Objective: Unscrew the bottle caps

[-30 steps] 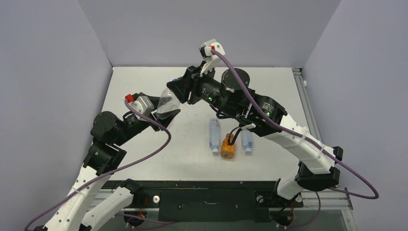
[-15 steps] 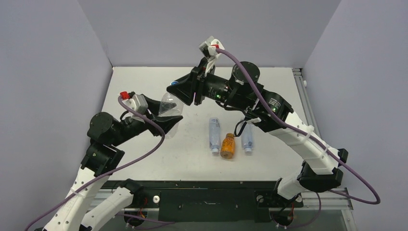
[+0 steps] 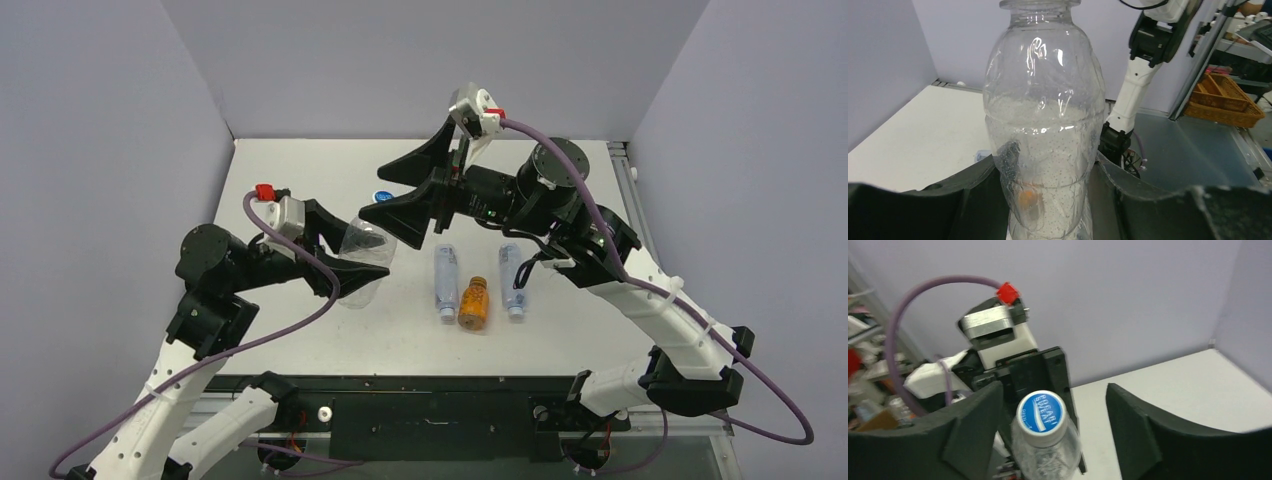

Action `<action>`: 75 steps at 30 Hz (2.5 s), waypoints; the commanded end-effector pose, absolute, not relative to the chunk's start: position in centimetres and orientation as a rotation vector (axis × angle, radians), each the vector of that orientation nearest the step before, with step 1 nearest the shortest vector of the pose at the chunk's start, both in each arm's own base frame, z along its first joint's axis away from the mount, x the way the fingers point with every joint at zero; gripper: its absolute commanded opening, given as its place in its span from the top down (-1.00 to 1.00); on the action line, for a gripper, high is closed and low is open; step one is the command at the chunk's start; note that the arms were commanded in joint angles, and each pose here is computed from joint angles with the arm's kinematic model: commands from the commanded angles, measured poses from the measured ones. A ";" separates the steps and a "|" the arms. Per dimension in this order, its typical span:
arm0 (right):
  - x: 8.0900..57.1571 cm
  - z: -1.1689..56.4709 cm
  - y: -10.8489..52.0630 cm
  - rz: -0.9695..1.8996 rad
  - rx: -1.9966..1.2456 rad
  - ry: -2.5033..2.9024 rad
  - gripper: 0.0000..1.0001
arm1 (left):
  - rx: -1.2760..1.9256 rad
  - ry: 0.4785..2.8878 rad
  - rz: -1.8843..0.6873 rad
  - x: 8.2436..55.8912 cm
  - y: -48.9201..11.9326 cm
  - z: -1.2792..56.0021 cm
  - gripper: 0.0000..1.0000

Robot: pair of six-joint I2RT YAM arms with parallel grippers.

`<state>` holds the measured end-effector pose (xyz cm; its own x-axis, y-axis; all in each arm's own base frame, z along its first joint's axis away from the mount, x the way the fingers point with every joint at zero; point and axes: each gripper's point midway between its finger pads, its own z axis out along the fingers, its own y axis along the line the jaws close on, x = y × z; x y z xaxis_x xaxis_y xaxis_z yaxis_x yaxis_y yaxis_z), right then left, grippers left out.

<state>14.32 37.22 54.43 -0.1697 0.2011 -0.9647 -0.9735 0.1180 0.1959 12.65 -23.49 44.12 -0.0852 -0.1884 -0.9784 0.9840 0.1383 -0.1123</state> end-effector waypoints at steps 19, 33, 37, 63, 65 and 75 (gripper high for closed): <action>20.8 52.3 39.2 0.988 -0.477 1.564 -0.22 | 0.732 1.199 -0.627 21.0 -19.3 42.0 0.93; 19.6 53.6 38.5 1.020 -0.542 1.481 1.00 | 0.782 1.205 -0.755 19.4 -20.5 41.6 0.92; 16.6 54.5 38.7 1.112 -0.720 1.372 1.00 | 0.835 1.192 -0.948 16.7 -22.0 42.6 0.93; 18.4 55.5 35.8 1.061 -0.576 1.382 -0.63 | 0.779 1.188 -0.911 17.4 -21.5 43.9 0.91; 19.3 55.2 35.9 1.034 -0.509 1.431 -0.64 | 0.748 1.196 -0.813 18.8 -20.7 43.4 0.91; 21.4 52.7 39.4 0.983 -0.466 1.575 -0.46 | 0.772 1.169 -0.627 20.2 -19.3 42.1 0.91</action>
